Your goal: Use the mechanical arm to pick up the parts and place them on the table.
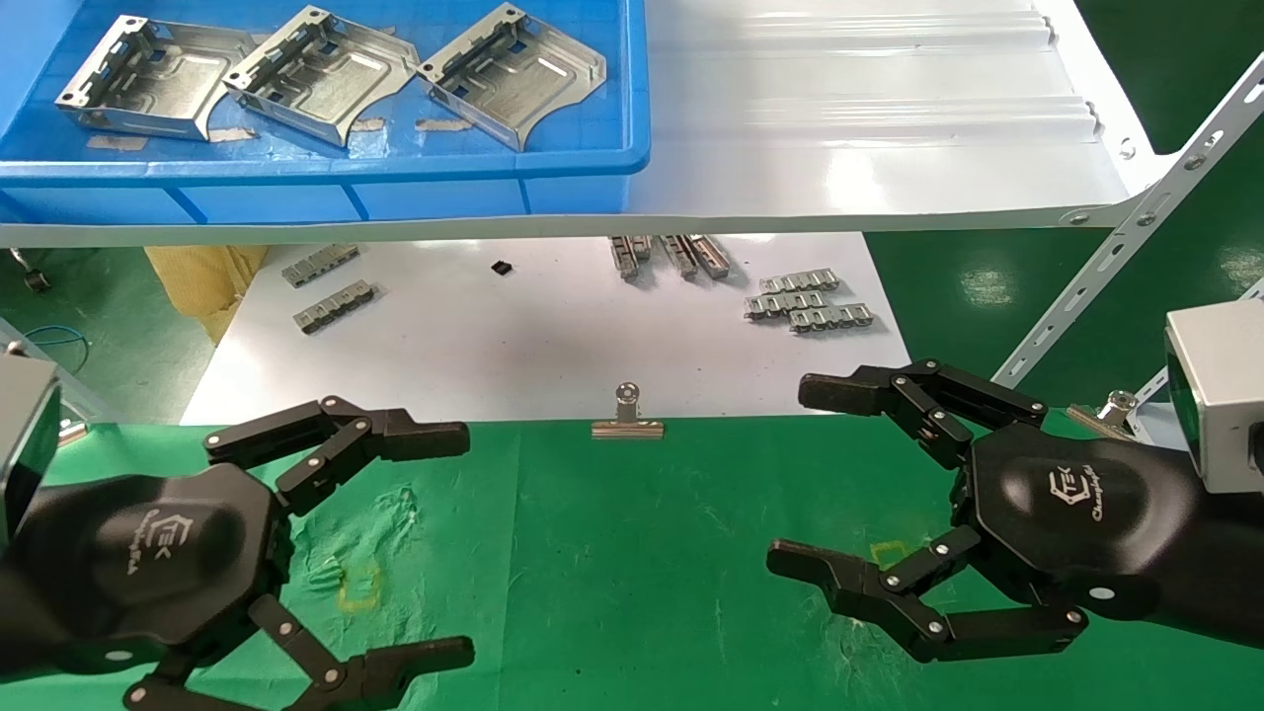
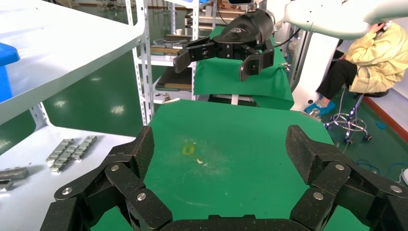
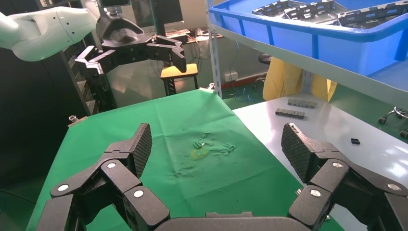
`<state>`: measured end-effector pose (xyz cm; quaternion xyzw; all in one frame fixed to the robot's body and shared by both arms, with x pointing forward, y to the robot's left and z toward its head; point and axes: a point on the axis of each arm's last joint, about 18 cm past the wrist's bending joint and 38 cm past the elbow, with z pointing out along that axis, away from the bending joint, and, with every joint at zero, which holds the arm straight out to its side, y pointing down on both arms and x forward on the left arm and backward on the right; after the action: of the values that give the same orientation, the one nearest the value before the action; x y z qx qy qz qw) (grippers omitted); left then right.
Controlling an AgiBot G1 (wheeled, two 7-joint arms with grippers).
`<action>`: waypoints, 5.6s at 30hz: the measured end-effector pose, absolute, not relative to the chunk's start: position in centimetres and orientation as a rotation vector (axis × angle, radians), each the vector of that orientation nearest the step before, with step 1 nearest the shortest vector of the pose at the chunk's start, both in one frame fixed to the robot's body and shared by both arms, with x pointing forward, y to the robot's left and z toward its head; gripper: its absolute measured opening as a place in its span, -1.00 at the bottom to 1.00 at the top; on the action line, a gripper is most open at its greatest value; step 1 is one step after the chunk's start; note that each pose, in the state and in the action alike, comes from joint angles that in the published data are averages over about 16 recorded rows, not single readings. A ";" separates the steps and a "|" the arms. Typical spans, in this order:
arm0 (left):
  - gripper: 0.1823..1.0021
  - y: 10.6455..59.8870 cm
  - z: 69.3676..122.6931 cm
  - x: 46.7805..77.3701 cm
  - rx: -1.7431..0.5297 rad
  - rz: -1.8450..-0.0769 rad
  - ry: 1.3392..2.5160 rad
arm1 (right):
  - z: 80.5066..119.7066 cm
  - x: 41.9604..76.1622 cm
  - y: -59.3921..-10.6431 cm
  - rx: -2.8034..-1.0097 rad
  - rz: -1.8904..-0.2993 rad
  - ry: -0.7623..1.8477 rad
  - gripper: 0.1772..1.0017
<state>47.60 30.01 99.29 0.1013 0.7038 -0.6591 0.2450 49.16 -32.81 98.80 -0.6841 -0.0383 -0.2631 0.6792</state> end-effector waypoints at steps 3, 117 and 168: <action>1.00 30.0 99.3 47.6 0.276 -1.799 1.921 | 98.8 49.2 -32.8 -1.536 -0.591 -0.086 1.00; 0.44 45.6 118.4 64.5 -0.929 -1.340 1.214 | 98.8 49.2 -32.8 -1.536 -0.591 -0.086 -0.97; -0.78 37.5 117.0 53.3 -0.136 -1.508 1.511 | 98.8 49.2 -32.8 -1.536 -0.591 -0.086 -0.97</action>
<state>53.32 37.47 116.99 -0.0556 0.6194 -0.6183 0.4805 49.16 -32.81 98.80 -0.6841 -0.0383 -0.2631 0.6792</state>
